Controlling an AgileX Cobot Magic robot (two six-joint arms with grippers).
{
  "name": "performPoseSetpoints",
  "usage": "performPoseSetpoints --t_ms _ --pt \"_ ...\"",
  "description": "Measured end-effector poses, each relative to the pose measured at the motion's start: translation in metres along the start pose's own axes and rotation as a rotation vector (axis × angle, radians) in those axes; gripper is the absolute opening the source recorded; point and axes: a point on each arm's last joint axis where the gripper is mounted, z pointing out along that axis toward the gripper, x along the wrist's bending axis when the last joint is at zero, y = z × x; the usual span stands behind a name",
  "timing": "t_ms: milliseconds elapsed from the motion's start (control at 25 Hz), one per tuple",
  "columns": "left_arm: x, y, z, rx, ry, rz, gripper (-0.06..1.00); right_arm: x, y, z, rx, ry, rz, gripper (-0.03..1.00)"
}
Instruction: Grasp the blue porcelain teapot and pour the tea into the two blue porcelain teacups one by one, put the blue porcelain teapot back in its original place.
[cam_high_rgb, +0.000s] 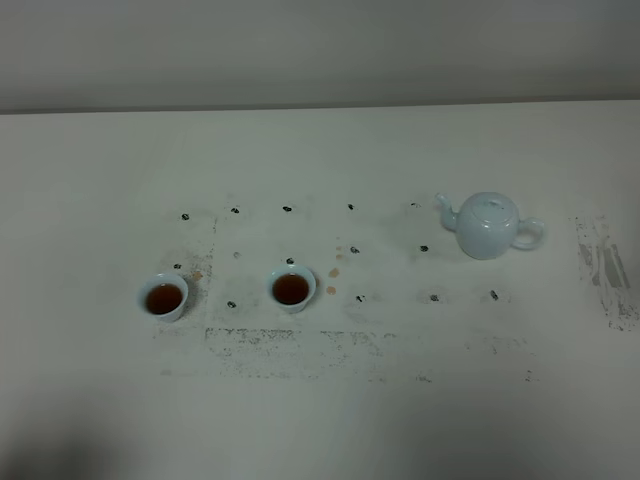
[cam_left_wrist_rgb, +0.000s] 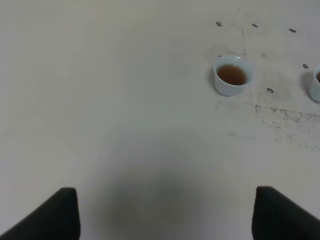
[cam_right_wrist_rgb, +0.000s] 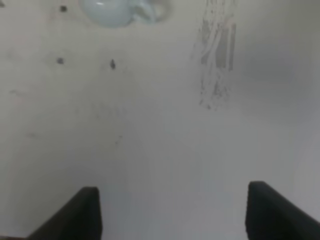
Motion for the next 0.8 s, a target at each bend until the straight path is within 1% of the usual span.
performPoseSetpoints --t_ms 160,240,480,640,720,800 --pt "0.000 0.000 0.000 0.000 0.000 0.000 0.67 0.003 -0.035 -0.018 -0.075 0.000 0.027 0.58" --pt "0.000 0.000 0.000 0.000 0.000 0.000 0.67 0.004 -0.055 -0.021 -0.101 0.000 0.029 0.58" --pt "0.000 0.000 0.000 0.000 0.000 0.000 0.67 0.007 -0.110 -0.032 -0.225 -0.006 0.021 0.58" --pt "0.000 0.000 0.000 0.000 0.000 0.000 0.67 0.006 -0.138 -0.031 -0.289 -0.032 0.001 0.58" --pt "0.000 0.000 0.000 0.000 0.000 0.000 0.67 0.004 -0.150 -0.026 -0.300 -0.066 -0.009 0.58" --pt "0.000 0.000 0.000 0.000 0.000 0.000 0.67 0.003 -0.159 -0.018 -0.309 -0.077 -0.015 0.58"
